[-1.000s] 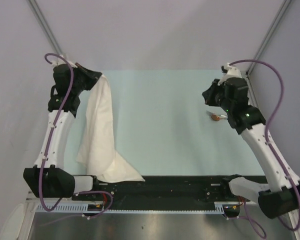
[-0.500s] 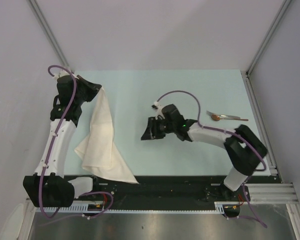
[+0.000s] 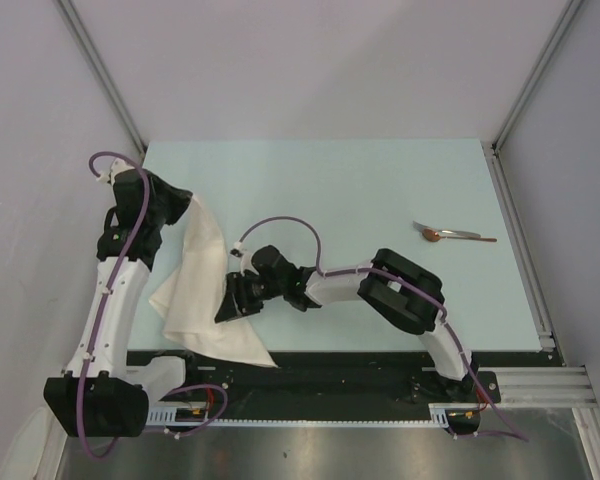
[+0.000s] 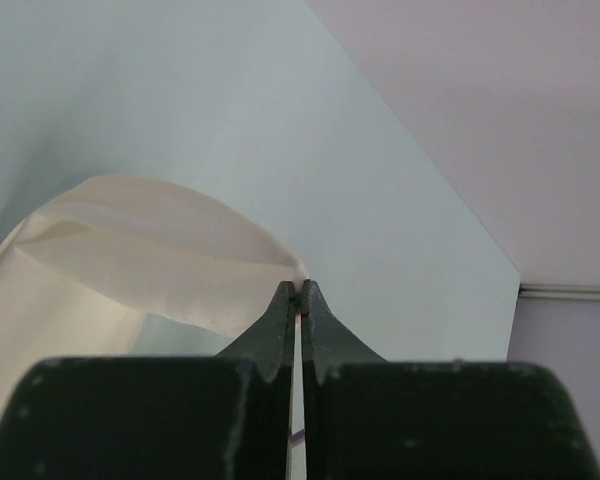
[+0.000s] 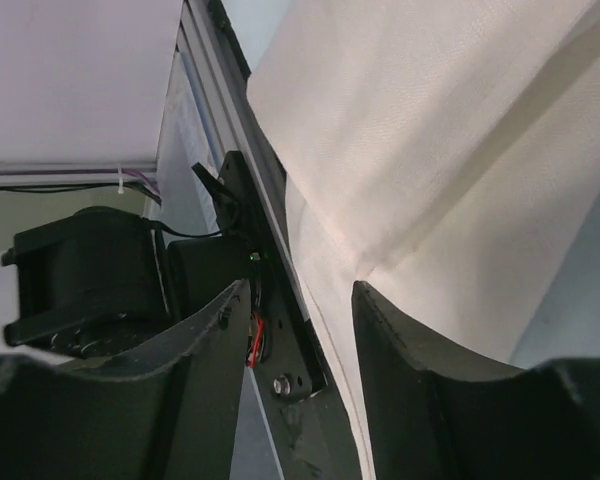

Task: Fold the napkin into a case and place the utensils inside
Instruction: Pick up the crumpled napkin from the center of the board.

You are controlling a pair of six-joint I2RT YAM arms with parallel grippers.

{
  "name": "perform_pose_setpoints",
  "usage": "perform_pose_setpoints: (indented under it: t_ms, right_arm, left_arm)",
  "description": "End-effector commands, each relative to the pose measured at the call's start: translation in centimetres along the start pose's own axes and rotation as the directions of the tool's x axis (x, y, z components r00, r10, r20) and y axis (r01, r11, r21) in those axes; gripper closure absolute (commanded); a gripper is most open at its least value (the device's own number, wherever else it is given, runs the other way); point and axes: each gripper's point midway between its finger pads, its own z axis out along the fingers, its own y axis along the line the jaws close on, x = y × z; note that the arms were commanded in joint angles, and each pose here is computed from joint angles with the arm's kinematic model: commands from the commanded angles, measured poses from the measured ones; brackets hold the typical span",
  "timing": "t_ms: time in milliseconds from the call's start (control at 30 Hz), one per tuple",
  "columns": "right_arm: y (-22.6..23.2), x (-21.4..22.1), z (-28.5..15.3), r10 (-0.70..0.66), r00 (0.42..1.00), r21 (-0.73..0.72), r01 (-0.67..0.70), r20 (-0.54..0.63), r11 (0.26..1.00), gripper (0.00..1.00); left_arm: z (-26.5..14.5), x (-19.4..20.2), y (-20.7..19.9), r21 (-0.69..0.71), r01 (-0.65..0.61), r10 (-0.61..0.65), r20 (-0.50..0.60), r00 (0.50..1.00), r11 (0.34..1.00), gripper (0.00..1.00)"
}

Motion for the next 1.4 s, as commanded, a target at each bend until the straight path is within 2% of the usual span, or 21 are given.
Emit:
perform_pose_setpoints:
  t_ms: [0,600,733,833,867,933,967,1033,1100,1133,1167,1200,1233,1267,1300,1367]
  right_arm:
    - [1.0,-0.7,2.2,0.017,0.999,-0.034,-0.015,0.046,0.999,0.54]
    - [-2.4,1.3,3.4,0.095,0.994,0.092,-0.099,0.045,0.991,0.56]
    - [-2.7,1.5,4.1,0.104,0.994,0.077,-0.106,0.028,0.991,0.56]
    - [-2.1,1.3,4.5,0.098,0.995,0.063,-0.099,0.018,0.993,0.67]
    - [-2.0,1.4,4.5,0.097,0.995,0.06,-0.098,0.019,0.993,0.77]
    - [-1.5,0.8,3.8,0.078,0.996,0.057,-0.08,0.033,0.995,0.89]
    - [-1.8,0.8,3.3,0.075,0.997,0.078,-0.077,0.029,0.994,1.0]
    - [-0.7,-1.2,0.8,0.032,0.997,0.103,-0.04,0.073,0.994,1.0]
    - [-1.2,-2.0,-1.8,-0.071,0.996,0.208,0.057,0.061,0.976,1.0]
    - [0.8,-3.5,-4.2,-0.134,0.987,0.238,0.11,0.085,0.965,1.0]
    - [-0.5,-2.7,-6.8,-0.204,0.979,0.348,0.189,0.007,0.918,1.0]
    - [-0.7,-4.1,-8.9,-0.269,0.963,0.449,0.226,0.034,0.865,1.0]
    - [2.2,-5.9,-12.0,-0.343,0.936,0.474,0.269,0.075,0.839,1.0]
    - [1.7,-5.4,-14.6,-0.358,0.933,0.548,0.289,0.021,0.785,1.0]
    - [1.4,-6.9,-17.2,-0.424,0.905,0.641,0.312,0.023,0.701,1.0]
    - [3.8,-8.3,-22.8,-0.478,0.877,0.722,0.3,0.047,0.623,1.0]
  left_arm:
    - [-0.7,-0.4,0.0,-0.001,0.022,-0.022,0.027,0.999,1.0,1.0]
    - [-0.9,-0.4,-0.4,0.012,0.029,-0.029,0.024,0.999,1.0,1.0]
    - [-0.9,-0.5,-0.4,0.014,0.031,-0.031,0.023,0.999,0.999,1.0]
    - [-0.9,-0.4,-0.6,0.02,0.03,-0.031,0.019,0.999,0.999,1.0]
    - [-0.9,-0.5,-0.6,0.023,0.03,-0.03,0.023,0.999,0.999,1.0]
    - [-1.3,-0.8,-0.7,0.031,0.016,-0.018,0.039,0.999,0.999,1.0]
    - [-1.4,-1.2,-0.9,0.039,0.011,-0.013,0.055,0.998,0.999,1.0]
    - [-2.0,-1.9,-1.2,0.051,-0.008,0.004,0.086,0.996,0.999,1.0]
    - [-2.6,-3.3,-1.6,0.06,-0.014,0.007,0.127,0.992,0.998,1.0]
    - [-2.9,-3.9,-1.8,0.067,-0.015,0.005,0.139,0.99,0.998,1.0]
    - [-3.5,-5.1,-2.4,0.084,-0.013,-0.001,0.169,0.986,0.996,1.0]
    - [-3.9,-5.6,-2.8,0.101,-0.014,-0.004,0.178,0.984,0.995,1.0]
    - [-4.2,-6.1,-3.2,0.113,-0.015,-0.007,0.193,0.981,0.993,1.0]
    - [-5.2,-7.1,-3.7,0.135,-0.013,-0.018,0.224,0.974,0.991,1.0]
    - [-5.8,-7.8,-4.3,0.164,-0.014,-0.027,0.245,0.969,0.986,1.0]
    - [-7.4,-9.0,-5.5,0.207,-0.018,-0.04,0.275,0.961,0.978,1.0]
